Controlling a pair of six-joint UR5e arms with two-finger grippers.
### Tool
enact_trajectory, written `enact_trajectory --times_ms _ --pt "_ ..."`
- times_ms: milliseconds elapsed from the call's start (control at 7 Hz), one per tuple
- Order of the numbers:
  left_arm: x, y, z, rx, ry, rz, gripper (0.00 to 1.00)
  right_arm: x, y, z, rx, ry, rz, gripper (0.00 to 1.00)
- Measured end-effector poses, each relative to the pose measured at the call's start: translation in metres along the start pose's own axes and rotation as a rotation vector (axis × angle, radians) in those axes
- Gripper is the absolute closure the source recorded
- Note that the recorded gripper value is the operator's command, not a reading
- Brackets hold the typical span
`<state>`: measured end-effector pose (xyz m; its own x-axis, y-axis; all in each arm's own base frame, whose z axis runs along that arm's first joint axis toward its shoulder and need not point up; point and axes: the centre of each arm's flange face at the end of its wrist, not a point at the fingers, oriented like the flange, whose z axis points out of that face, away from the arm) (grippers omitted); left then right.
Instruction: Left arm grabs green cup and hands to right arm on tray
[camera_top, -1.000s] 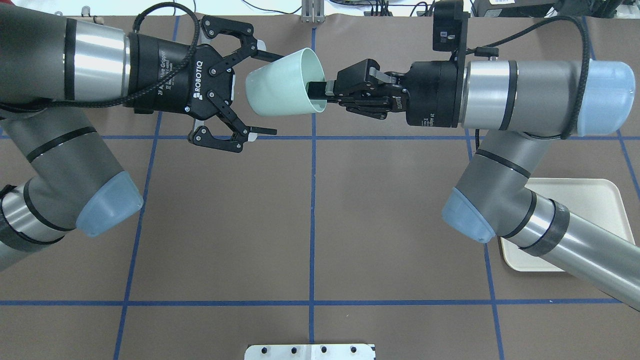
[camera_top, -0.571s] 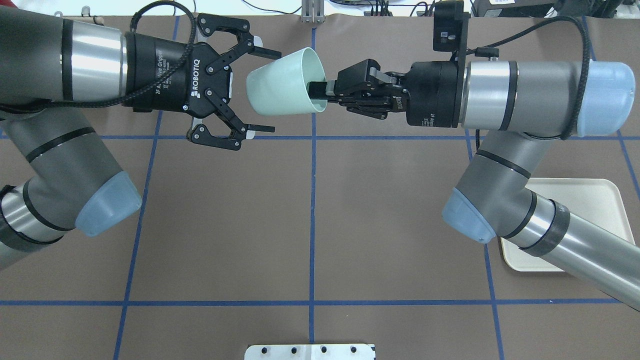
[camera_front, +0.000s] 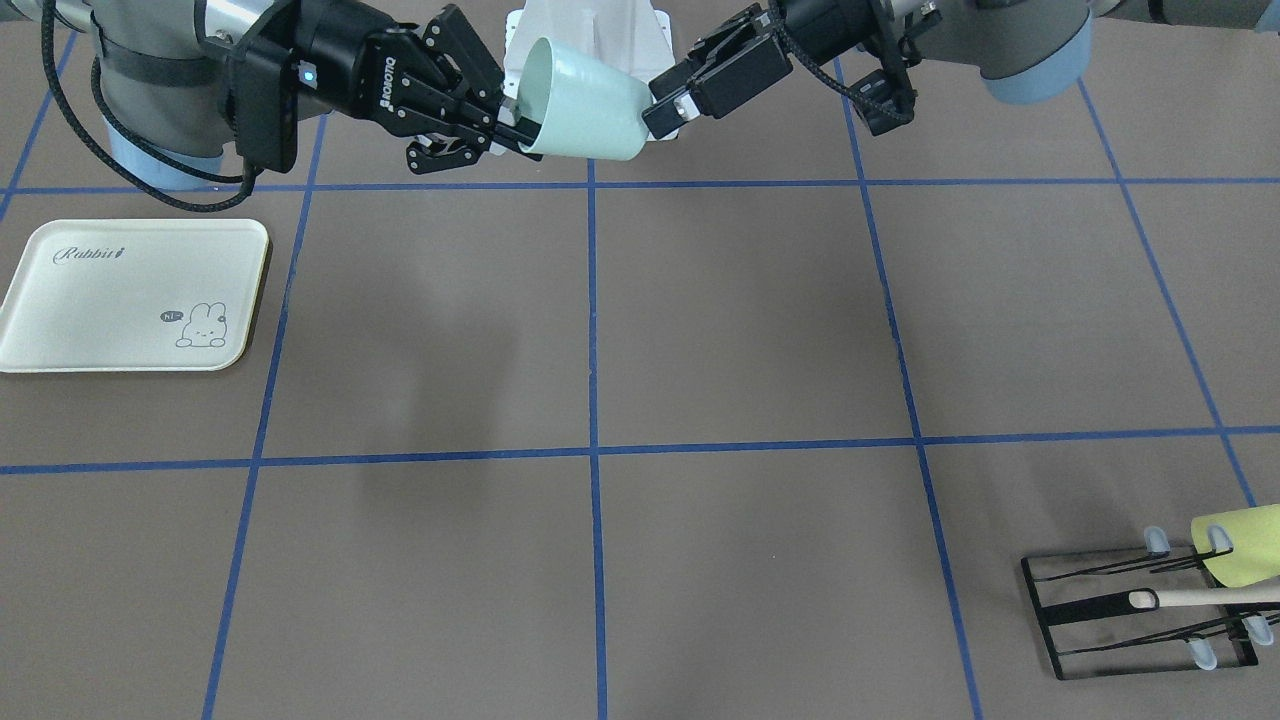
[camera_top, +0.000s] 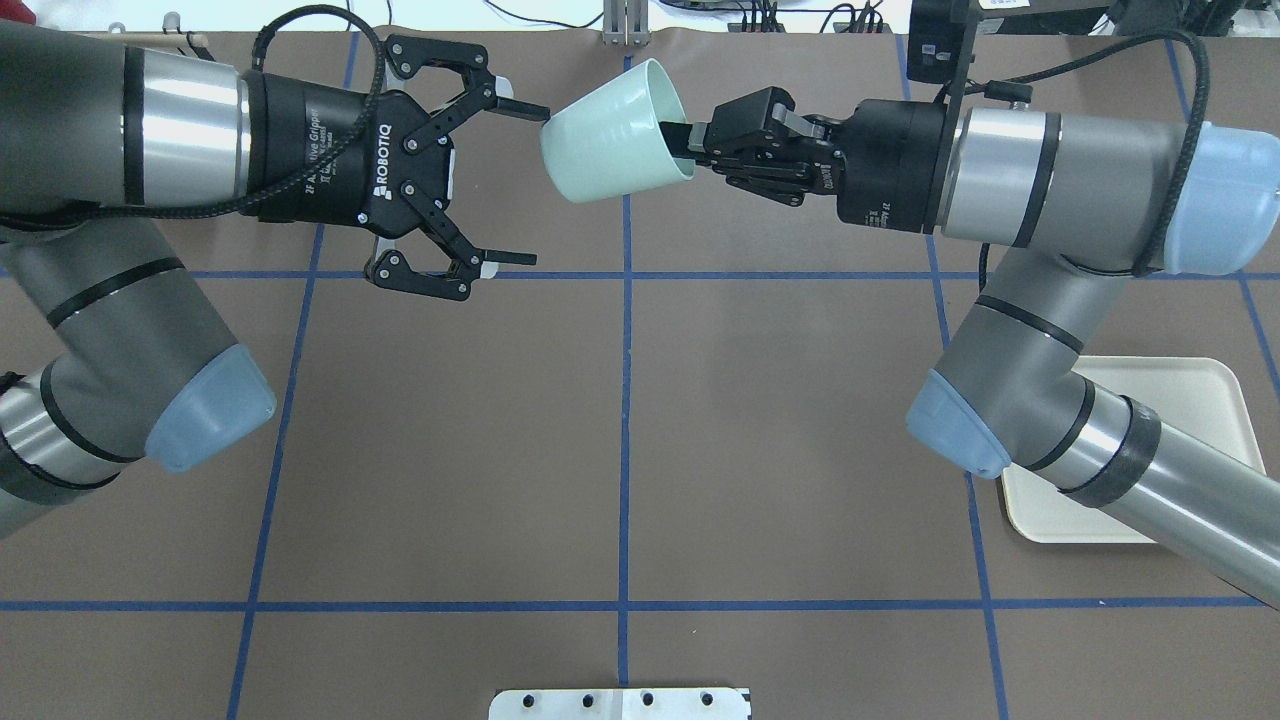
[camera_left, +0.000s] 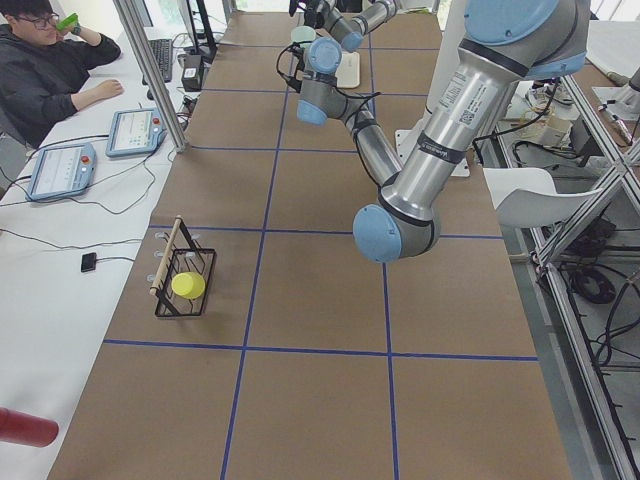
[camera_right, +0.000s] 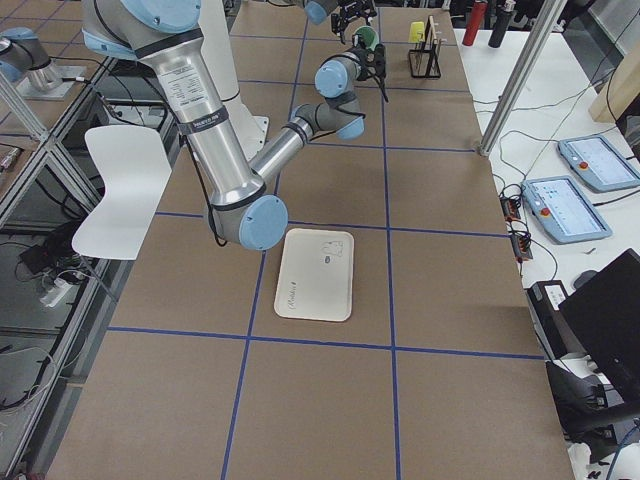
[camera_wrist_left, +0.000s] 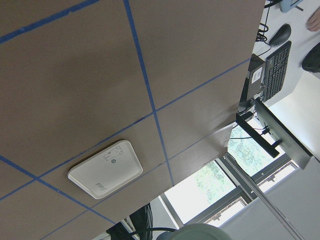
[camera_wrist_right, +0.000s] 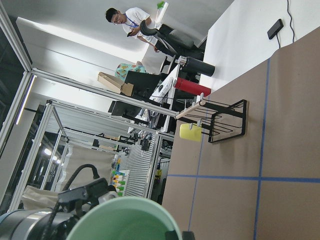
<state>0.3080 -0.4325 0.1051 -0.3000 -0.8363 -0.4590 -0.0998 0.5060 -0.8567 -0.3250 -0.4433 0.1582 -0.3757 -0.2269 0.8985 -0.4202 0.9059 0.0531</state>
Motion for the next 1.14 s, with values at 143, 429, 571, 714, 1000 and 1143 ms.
enact_trajectory --times_ms 143,429,571,714,1000,1143 --pt "0.001 -0.001 0.0 0.003 0.002 0.0 0.0 0.012 -0.009 -0.005 0.029 0.026 -0.025 1.0" --pt "0.004 -0.003 -0.002 0.016 0.005 0.087 0.0 0.035 -0.051 -0.023 0.114 0.097 -0.075 1.0" --pt "0.006 -0.005 -0.002 0.024 0.004 0.184 0.0 0.054 -0.075 -0.031 0.146 0.165 -0.13 1.0" --pt "0.007 -0.009 -0.001 0.034 0.0 0.288 0.0 0.074 -0.093 -0.039 0.156 0.266 -0.213 1.0" --pt "0.017 -0.02 -0.004 0.079 -0.008 0.491 0.0 0.101 -0.129 -0.056 0.101 0.502 -0.371 1.0" --pt "0.026 -0.027 -0.009 0.122 -0.019 0.581 0.0 0.112 -0.144 -0.07 0.06 0.597 -0.424 1.0"
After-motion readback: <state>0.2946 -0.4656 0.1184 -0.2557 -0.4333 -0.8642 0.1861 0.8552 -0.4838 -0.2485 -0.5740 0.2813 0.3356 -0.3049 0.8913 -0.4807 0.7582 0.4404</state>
